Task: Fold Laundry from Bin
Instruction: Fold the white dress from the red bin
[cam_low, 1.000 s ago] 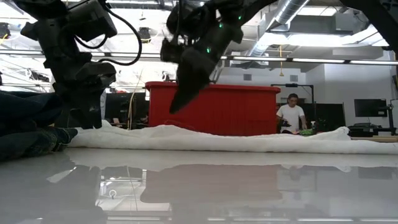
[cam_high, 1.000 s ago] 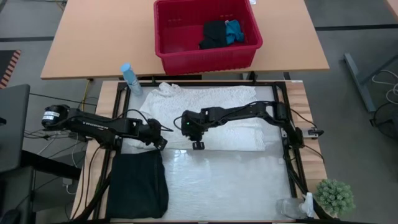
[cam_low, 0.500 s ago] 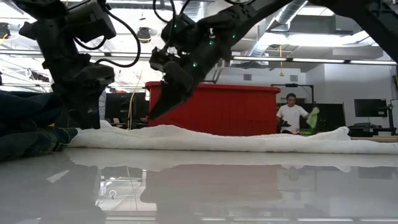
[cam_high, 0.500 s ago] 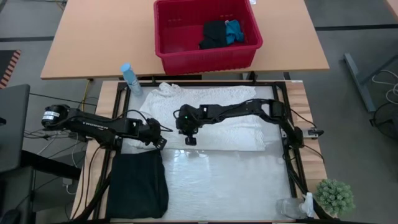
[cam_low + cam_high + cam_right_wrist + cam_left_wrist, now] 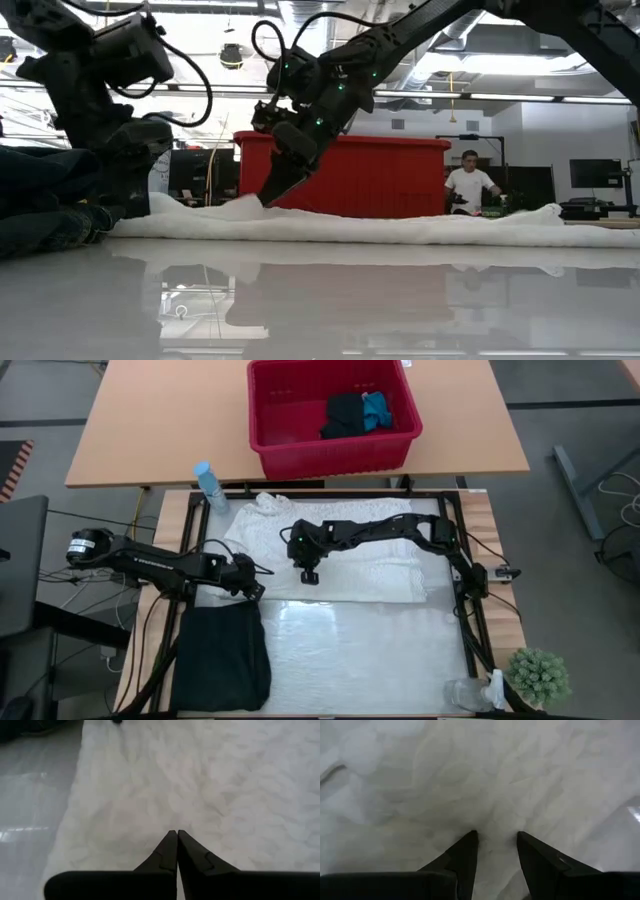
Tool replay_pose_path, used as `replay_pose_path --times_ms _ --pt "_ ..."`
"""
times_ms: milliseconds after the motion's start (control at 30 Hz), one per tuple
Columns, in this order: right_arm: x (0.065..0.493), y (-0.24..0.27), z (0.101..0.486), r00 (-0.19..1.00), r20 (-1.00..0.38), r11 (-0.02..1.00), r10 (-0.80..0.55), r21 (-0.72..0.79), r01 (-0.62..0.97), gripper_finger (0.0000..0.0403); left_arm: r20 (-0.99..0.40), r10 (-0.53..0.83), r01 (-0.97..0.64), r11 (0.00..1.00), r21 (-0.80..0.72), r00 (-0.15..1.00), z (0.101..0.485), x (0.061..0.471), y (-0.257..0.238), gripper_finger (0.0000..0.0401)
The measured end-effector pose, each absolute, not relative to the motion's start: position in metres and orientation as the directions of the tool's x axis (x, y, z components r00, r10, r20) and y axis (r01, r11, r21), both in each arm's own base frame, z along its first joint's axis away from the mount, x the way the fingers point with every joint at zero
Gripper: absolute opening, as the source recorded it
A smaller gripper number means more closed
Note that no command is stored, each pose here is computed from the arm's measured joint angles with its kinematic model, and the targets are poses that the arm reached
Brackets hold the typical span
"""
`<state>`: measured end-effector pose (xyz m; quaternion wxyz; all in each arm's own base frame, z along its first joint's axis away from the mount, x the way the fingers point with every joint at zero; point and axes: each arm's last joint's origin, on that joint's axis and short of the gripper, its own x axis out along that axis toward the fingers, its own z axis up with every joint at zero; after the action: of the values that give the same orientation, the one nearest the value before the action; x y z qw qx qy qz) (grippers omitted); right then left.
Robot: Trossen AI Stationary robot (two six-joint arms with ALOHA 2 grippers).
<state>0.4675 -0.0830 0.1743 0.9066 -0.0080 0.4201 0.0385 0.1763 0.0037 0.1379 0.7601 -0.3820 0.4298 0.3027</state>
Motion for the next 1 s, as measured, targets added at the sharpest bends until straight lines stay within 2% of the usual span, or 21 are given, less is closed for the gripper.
replay_pose_path --times_ms 300,500,700,833,1000 --pt "0.469 -0.071 0.174 0.635 -0.768 0.995 0.081 0.021 -0.101 0.0027 -0.852 0.094 -0.747 0.537 -0.393 0.516 0.139 0.181 0.003 0.0134" --pt "0.468 -0.075 0.176 0.639 -0.767 0.997 0.056 0.007 -0.08 0.0027 -0.884 0.056 -0.753 0.549 -0.361 0.465 0.14 0.178 0.002 0.0134" --pt "0.464 -0.08 0.183 0.635 -0.771 0.999 0.042 0.02 -0.042 0.0027 -0.87 0.05 -0.715 0.593 -0.369 0.491 0.142 0.181 0.001 0.0135" --pt "0.461 -0.079 0.194 0.647 -0.762 0.999 0.041 0.013 -0.048 0.0027 -0.869 0.03 -0.702 0.605 -0.377 0.493 0.142 0.181 0.001 0.0153" --pt "0.454 -0.078 0.203 0.625 -0.78 0.998 0.043 0.006 -0.062 0.0036 -0.859 -0.025 -0.684 0.593 -0.425 0.511 0.144 0.181 0.0 0.0196"
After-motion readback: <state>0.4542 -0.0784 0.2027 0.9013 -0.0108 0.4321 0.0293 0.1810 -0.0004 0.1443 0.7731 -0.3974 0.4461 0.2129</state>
